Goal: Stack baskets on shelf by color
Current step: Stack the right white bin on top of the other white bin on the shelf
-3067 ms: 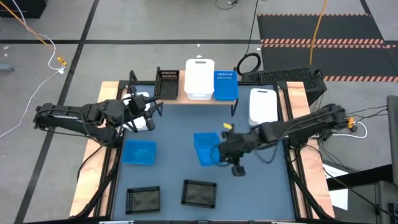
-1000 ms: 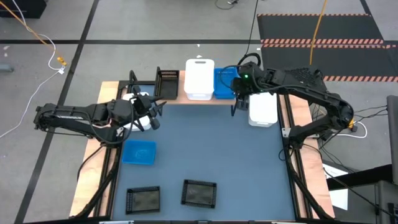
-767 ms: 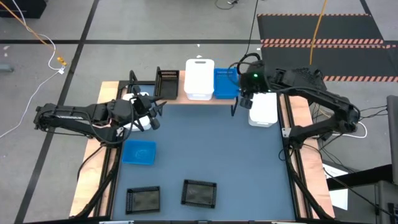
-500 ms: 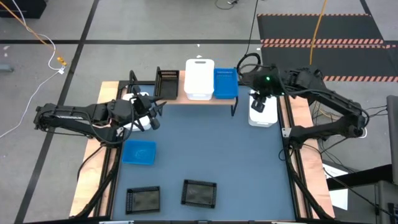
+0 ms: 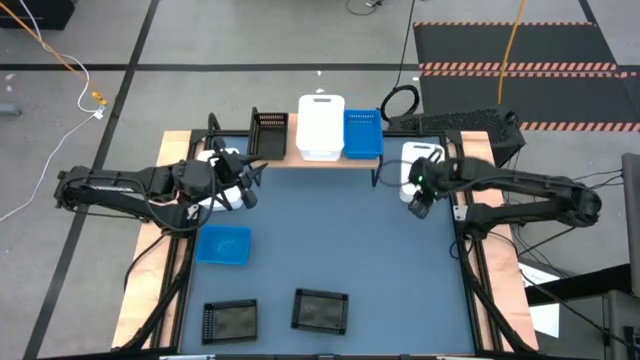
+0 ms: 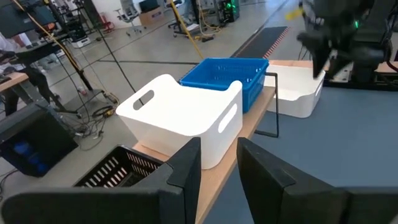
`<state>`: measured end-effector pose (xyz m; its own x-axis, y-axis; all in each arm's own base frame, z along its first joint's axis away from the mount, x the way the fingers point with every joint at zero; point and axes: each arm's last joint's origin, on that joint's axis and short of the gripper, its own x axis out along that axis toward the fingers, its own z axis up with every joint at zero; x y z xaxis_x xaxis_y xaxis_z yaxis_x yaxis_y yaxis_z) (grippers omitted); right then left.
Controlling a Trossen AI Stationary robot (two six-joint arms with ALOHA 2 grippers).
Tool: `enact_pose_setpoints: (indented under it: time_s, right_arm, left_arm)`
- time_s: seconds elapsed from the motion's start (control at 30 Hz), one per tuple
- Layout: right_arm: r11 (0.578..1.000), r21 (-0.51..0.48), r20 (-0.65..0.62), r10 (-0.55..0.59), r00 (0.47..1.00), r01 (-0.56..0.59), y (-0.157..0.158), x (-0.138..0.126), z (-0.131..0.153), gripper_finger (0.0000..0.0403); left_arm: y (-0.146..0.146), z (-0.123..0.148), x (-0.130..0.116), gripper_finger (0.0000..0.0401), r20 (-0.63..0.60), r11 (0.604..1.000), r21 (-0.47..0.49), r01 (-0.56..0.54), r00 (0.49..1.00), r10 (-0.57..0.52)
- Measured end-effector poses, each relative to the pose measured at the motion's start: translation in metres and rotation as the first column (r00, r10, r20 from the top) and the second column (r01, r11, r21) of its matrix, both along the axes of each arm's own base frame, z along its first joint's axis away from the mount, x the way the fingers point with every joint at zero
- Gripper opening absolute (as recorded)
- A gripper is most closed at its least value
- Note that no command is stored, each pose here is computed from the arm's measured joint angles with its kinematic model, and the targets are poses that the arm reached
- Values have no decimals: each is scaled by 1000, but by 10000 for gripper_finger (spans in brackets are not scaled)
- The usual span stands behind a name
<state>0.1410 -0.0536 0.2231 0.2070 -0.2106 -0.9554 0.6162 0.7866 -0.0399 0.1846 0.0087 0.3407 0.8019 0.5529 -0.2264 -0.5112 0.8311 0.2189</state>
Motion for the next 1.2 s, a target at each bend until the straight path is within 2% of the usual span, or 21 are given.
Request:
enact_pose_setpoints:
  time_s: [0.17,0.27,0.37,0.47,0.57,0.67,0.8,0.93,1.0,1.2]
  right_arm:
    - [1000,7,-24,10,1000,-10,4,-4,-30,130]
    - [1000,4,6,0,1000,0,4,-1,-29,128]
    - [1000,30,25,-3,1000,3,4,0,-29,110]
    - [986,168,86,-30,996,15,8,2,-29,73]
    - [933,360,179,-75,981,5,16,10,-26,37]
    - [911,412,321,-133,938,-12,25,26,-19,20]
    - [915,368,561,-78,824,-163,35,49,-2,24]
    - [923,290,675,-9,737,-255,39,57,8,48]
    - [925,266,695,11,719,-271,38,58,10,63]
    - [927,237,699,46,714,-291,38,58,10,113]
  left_arm:
    - [0,1,0,106,7,1000,8,2,1000,-2]
    - [0,3,1,106,22,1000,9,2,1000,-2]
    - [0,3,1,106,24,1000,10,3,1000,-3]
    - [0,3,1,106,23,1000,10,3,1000,-3]
    - [0,2,1,106,19,1000,10,3,1000,-3]
    - [0,2,1,106,15,1000,10,3,1000,-3]
    - [0,0,3,106,3,1000,7,2,1000,-2]
    - [0,-3,6,106,-13,1000,9,2,1000,-2]
    - [0,-4,8,106,-22,1000,11,3,1000,-3]
    - [0,-2,9,106,-15,1000,26,8,1000,-7]
